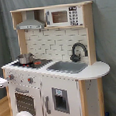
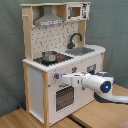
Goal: Play with the kitchen
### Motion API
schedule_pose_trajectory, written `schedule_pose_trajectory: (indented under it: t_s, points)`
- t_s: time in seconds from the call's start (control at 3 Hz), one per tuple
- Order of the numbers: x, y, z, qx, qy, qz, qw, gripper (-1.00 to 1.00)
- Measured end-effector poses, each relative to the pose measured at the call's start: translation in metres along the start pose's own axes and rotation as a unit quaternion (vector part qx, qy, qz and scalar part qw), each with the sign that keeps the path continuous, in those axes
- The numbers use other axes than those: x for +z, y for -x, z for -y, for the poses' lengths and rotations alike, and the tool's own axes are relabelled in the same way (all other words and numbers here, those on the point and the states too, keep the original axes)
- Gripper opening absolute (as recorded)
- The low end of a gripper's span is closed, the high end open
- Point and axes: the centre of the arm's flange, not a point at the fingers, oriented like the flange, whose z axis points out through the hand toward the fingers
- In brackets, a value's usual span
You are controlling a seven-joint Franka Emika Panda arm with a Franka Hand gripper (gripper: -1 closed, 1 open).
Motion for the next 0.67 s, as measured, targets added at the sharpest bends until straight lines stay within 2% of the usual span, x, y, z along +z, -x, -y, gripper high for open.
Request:
schedule_pose_trajectory:
  t_s: [0.33, 0.67]
  points:
    - [-0.032, 0.009, -0.019, 0.004, 0.006, 0.004, 1.0000, 1.00]
    - [-0.040, 0.047, -0.036, 0.041, -0.006, 0.028, 0.9988, 1.00]
